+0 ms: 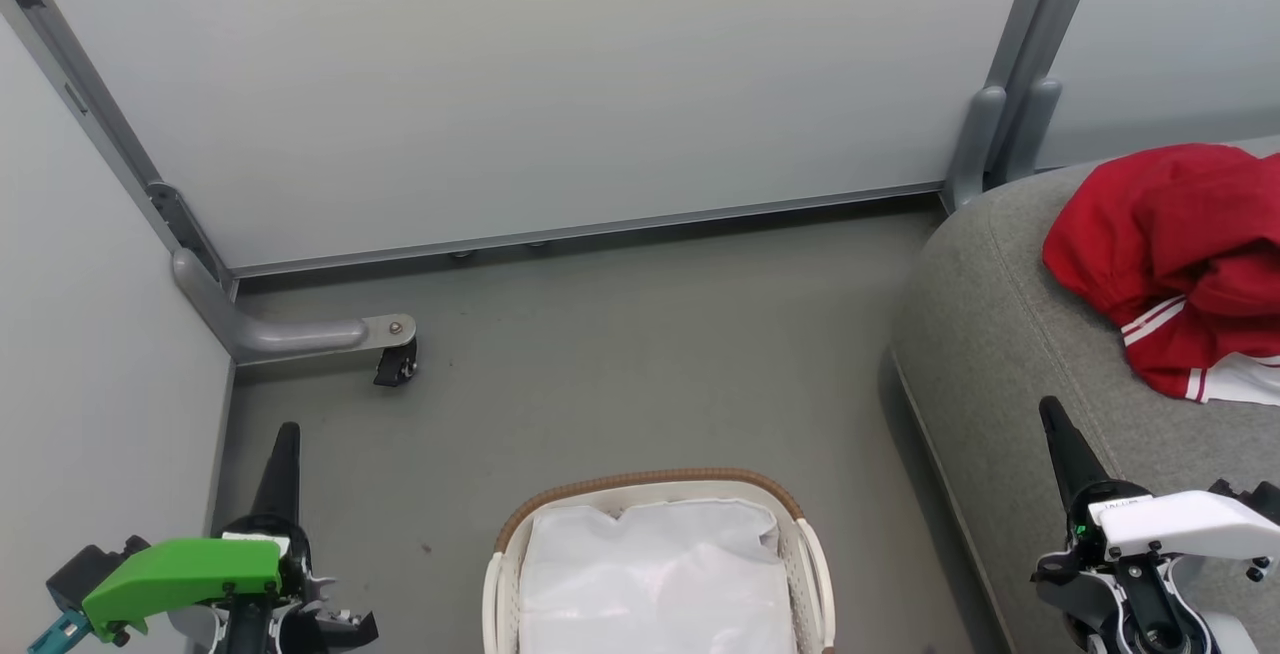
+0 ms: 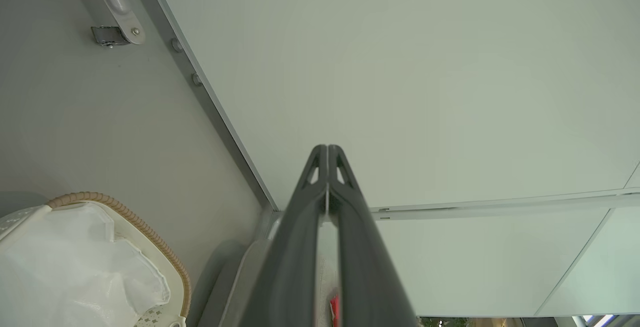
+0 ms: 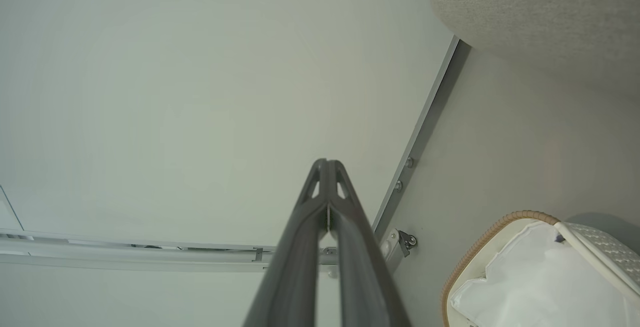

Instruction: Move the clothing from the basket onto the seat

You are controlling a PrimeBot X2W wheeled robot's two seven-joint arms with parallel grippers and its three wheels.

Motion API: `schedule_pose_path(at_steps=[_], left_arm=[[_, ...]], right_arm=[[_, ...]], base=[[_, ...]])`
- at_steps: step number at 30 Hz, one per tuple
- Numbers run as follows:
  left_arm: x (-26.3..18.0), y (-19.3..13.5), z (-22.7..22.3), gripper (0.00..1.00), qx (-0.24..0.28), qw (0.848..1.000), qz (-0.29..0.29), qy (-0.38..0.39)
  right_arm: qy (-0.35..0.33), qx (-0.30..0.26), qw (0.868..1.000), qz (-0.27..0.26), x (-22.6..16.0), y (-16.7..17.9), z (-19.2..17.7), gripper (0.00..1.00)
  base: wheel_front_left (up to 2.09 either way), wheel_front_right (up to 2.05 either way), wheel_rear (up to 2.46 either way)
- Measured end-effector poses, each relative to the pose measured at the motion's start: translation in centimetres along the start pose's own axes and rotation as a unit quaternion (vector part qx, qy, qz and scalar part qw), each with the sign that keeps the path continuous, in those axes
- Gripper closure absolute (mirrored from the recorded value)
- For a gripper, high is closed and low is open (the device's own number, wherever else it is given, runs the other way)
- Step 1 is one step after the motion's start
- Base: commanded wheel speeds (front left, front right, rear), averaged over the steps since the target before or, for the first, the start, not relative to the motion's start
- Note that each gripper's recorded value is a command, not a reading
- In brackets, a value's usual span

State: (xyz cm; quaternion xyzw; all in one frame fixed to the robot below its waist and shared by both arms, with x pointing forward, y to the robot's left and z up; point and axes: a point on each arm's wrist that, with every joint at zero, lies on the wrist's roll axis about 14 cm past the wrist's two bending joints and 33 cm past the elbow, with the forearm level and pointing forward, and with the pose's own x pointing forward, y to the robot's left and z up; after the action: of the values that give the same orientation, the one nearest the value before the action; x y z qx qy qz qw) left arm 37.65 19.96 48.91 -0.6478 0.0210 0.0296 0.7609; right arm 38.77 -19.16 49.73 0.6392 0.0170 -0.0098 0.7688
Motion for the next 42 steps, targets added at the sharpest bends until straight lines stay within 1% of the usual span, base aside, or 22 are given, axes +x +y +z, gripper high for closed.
schedule_pose_path(at_steps=[27, 42], left_arm=[[1.0, -1.5, 0.2, 1.0, -0.082, 0.996, -0.03, 0.007], [1.0, -1.6, 0.2, 1.0, -0.083, 0.996, -0.031, 0.006]], right_arm=[[-0.004, 0.094, 0.995, 0.014, 0.0, 0.5, 0.8, 1.0], [-0.004, 0.094, 0.995, 0.014, 0.0, 0.5, 0.9, 1.0]], base=[[0.0, 0.0, 0.0], [0.0, 0.0, 0.0]])
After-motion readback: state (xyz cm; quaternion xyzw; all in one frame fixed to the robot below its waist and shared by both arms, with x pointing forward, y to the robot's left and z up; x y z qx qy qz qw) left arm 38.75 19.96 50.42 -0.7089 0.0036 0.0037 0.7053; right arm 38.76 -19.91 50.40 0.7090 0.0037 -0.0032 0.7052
